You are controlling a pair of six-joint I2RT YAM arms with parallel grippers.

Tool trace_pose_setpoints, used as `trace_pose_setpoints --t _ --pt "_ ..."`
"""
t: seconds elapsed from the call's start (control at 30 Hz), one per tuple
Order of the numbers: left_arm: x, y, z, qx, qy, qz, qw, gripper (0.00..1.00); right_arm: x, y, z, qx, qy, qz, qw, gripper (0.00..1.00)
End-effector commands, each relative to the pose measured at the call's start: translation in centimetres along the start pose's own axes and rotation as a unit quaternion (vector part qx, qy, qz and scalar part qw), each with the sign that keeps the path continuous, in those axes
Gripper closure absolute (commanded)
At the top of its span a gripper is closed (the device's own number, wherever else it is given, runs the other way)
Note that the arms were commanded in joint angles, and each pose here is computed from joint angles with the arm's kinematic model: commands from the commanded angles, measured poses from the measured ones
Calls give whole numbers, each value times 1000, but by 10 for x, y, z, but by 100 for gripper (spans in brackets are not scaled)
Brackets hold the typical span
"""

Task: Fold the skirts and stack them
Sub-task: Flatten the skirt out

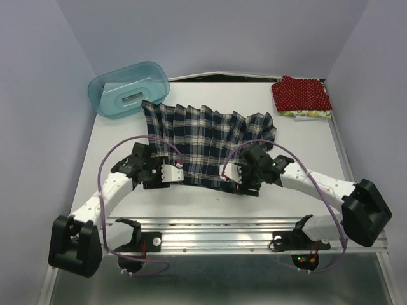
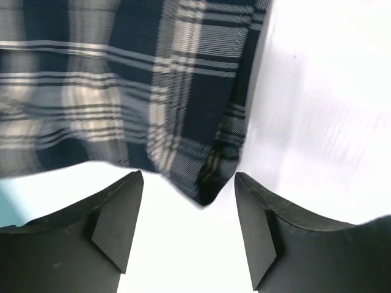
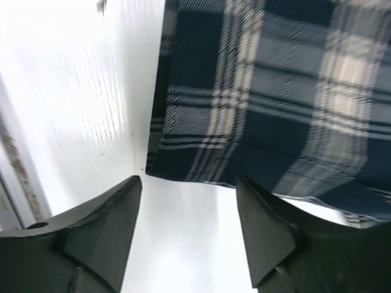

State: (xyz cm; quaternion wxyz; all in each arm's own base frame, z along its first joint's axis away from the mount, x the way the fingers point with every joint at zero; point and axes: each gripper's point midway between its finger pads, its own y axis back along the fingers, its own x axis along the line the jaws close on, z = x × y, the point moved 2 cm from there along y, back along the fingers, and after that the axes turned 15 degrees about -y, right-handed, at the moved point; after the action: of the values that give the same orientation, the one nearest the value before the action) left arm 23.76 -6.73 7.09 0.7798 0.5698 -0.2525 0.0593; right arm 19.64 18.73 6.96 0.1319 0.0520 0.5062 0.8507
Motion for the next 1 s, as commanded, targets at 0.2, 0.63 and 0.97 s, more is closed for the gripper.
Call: trace_pose_setpoints --t 0.2,0.63,0.97 --pt "54 86 46 -88 80 136 983 25 -53 86 98 -140 -78 -23 987 25" --pt "85 -25 16 -14 383 30 923 44 -205 -7 46 -49 -199 -112 972 35" --pt "106 -85 -34 66 396 -6 916 50 -124 -35 -26 60 -225 7 972 44"
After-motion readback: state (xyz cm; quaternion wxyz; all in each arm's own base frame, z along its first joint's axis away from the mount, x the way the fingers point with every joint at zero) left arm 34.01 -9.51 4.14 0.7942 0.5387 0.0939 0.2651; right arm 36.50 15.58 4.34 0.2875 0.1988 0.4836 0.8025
